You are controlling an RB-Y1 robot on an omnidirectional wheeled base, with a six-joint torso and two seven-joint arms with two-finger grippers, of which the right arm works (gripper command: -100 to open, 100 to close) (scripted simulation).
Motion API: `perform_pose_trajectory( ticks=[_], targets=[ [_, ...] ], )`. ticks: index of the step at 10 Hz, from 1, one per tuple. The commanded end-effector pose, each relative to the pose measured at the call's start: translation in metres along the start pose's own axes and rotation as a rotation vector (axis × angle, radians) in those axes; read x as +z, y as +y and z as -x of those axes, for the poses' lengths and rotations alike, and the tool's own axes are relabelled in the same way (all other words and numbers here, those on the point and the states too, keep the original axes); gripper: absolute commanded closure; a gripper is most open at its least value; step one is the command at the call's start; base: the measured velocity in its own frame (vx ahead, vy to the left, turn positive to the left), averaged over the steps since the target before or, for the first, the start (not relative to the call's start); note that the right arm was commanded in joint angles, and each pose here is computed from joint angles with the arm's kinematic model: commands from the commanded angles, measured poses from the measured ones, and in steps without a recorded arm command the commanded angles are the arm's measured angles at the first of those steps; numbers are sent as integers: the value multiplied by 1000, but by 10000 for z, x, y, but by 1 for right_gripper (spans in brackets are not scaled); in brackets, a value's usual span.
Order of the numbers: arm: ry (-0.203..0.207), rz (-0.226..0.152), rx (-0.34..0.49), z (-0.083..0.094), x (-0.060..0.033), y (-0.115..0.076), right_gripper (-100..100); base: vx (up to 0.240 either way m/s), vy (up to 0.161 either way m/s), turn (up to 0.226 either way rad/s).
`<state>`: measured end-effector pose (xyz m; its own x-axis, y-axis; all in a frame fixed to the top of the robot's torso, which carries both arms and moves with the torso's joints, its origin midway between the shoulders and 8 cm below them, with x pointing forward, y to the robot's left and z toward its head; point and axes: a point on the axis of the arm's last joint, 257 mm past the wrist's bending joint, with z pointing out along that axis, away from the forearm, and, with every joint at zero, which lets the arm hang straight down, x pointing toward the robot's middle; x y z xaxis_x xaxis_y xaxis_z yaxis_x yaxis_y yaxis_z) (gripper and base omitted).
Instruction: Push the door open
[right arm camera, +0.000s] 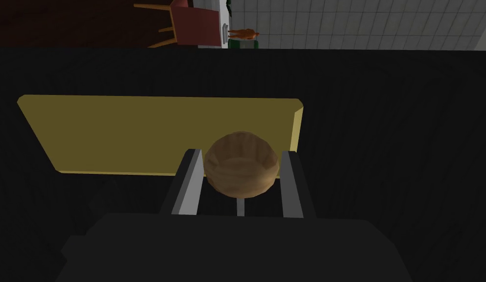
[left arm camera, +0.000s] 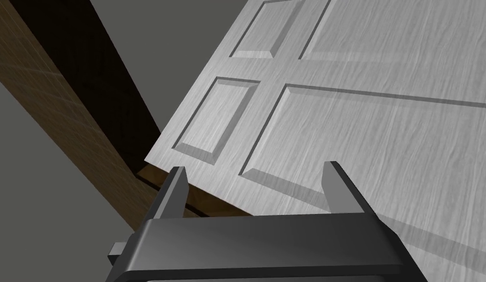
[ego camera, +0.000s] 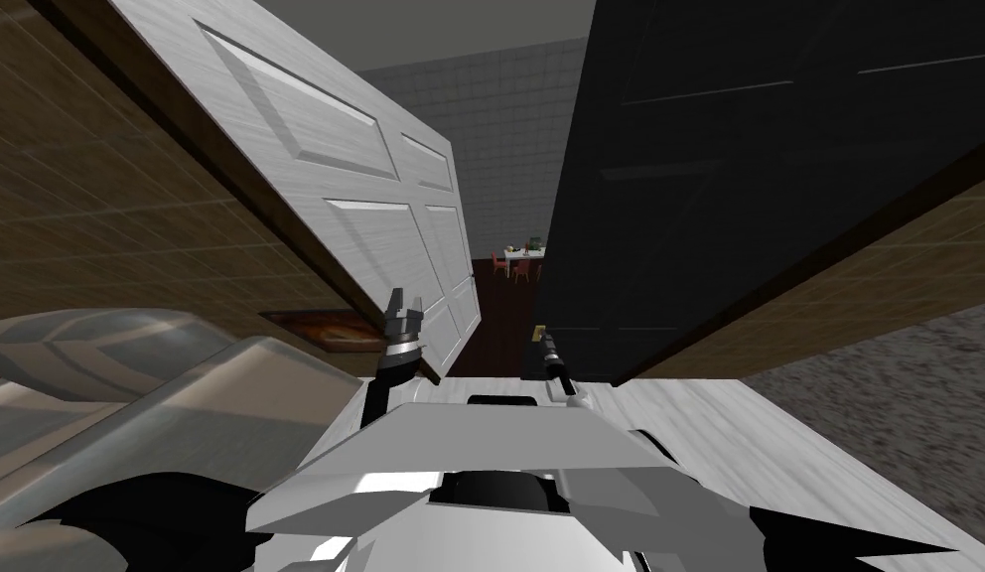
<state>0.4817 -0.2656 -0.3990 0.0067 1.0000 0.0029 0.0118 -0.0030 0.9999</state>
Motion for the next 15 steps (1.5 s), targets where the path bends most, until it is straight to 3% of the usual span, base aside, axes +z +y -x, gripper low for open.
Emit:
perform_pose_trajectory(
  ticks=[1,13,14,15],
  targets=[
    [-8,16,-8,53,49,71,100,162,19,-111],
    [-43,20,-36,82,110,100,100,183,34,-141],
    [-36,15,-28,31,95,76,-100,-38,51,-65],
    [-36,15,-28,31,95,76,-100,-167,31,2]
  ],
)
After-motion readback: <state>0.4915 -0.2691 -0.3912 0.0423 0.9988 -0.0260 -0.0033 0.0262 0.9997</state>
